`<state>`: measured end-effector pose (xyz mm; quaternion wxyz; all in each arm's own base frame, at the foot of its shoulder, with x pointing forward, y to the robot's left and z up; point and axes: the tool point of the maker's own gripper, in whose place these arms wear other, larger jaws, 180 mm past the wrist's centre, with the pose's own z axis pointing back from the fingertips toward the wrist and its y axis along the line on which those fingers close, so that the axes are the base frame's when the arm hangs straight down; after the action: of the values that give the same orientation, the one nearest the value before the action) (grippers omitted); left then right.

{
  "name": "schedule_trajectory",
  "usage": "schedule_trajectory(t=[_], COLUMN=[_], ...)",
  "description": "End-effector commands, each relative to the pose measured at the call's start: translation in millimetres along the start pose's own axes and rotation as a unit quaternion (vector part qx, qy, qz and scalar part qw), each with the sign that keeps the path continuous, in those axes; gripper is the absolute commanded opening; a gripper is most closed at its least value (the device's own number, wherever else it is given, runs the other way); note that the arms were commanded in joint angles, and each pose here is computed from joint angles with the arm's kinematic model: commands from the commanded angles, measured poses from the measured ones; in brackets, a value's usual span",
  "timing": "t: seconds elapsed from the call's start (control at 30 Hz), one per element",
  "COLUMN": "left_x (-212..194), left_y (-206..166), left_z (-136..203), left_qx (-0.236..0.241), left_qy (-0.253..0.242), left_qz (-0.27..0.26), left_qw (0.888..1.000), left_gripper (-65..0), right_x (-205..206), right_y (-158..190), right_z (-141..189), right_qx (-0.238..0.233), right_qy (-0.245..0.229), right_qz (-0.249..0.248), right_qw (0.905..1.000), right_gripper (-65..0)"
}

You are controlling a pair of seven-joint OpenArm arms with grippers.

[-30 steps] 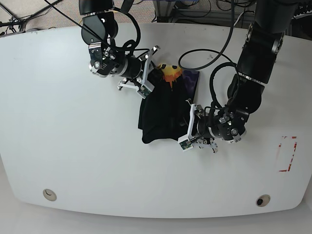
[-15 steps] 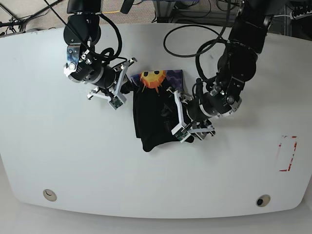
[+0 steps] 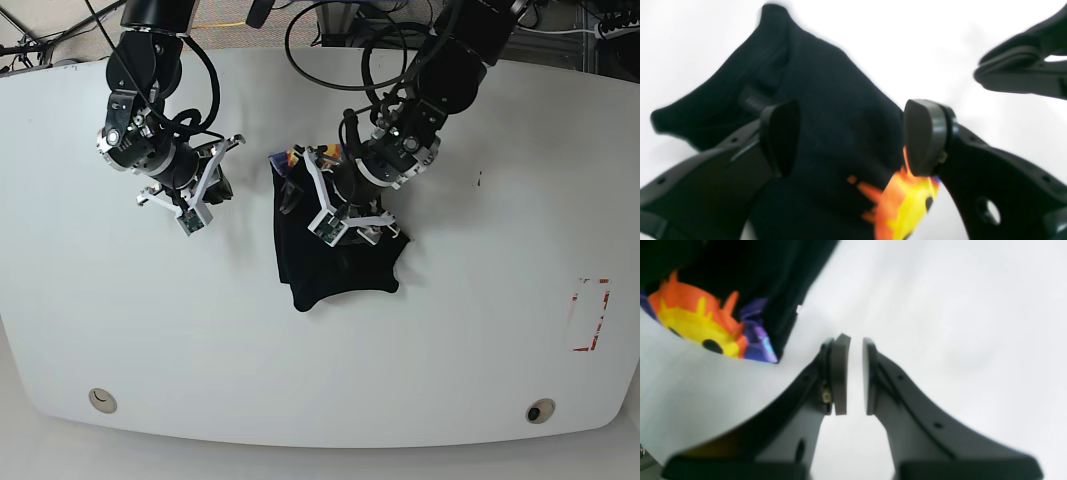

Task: Fold the T-shirt properly
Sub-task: 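Carry the folded shirt with the left gripper to the table edge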

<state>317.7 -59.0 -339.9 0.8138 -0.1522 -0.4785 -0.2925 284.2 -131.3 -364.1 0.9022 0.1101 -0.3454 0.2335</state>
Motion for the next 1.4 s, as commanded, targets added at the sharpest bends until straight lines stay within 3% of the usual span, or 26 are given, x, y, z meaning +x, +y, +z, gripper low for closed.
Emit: schedule_trajectory(t=[0.0, 0.17, 0.27, 0.33, 0.47, 0.67, 0.83, 1.03, 1.17, 1.37], left_x=[-1.6, -56.0, -75.6, -94.4, -131.7, -195.1, -222.0, -241.6, -259.0, -256.2], left_y=[2.0, 0.9, 18.9, 44.5, 74.2, 162.2, 228.5, 302.8, 328.9, 347.9], left_z=[-8.4, -24.8, -23.5, -15.6, 8.8, 83.9, 156.7, 242.3, 288.2, 316.2], left_qx=[0.017, 0.019, 0.037, 0.061, 0.065, 0.102, 0.134, 0.185, 0.190, 0.201], left_qy=[-0.003, 0.069, 0.092, 0.114, 0.152, 0.253, 0.309, 0.366, 0.406, 0.426], left_qz=[0.007, 0.024, 0.037, 0.040, 0.028, 0.004, -0.029, -0.022, -0.004, -0.014], left_qw=[1.000, 0.997, 0.994, 0.991, 0.986, 0.962, 0.941, 0.912, 0.894, 0.882], left_gripper=[-19.9, -20.0, -20.0, -20.0, -20.1, -20.4, -20.4, -20.4, -20.4, -20.4], right_x=[15.8, 10.9, 11.3, 11.7, 12.3, 10.1, 9.6, 7.6, 7.6, 10.3], right_y=[-4.5, -14.1, -14.4, -16.0, -24.6, -39.1, -41.5, -40.8, -40.8, -40.1], right_z=[4.3, 8.7, 10.3, 10.0, 16.2, 24.0, 26.6, 26.4, 26.4, 28.3], right_qx=[-0.005, -0.014, -0.016, -0.017, -0.031, -0.051, -0.056, -0.055, -0.055, -0.057], right_qy=[-0.026, -0.017, -0.018, -0.018, -0.023, -0.027, -0.028, -0.026, -0.026, -0.029], right_qz=[0.003, 0.012, 0.015, 0.015, 0.009, -0.005, -0.006, -0.007, -0.007, -0.004], right_qw=[0.9996, 0.9997, 0.9996, 0.9996, 0.9992, 0.9983, 0.9980, 0.9981, 0.9981, 0.9979], right_gripper=[-57.9, -58.0, -58.2, -58.2, -58.2, -58.2, -58.2, -58.3, -58.3, -58.3])
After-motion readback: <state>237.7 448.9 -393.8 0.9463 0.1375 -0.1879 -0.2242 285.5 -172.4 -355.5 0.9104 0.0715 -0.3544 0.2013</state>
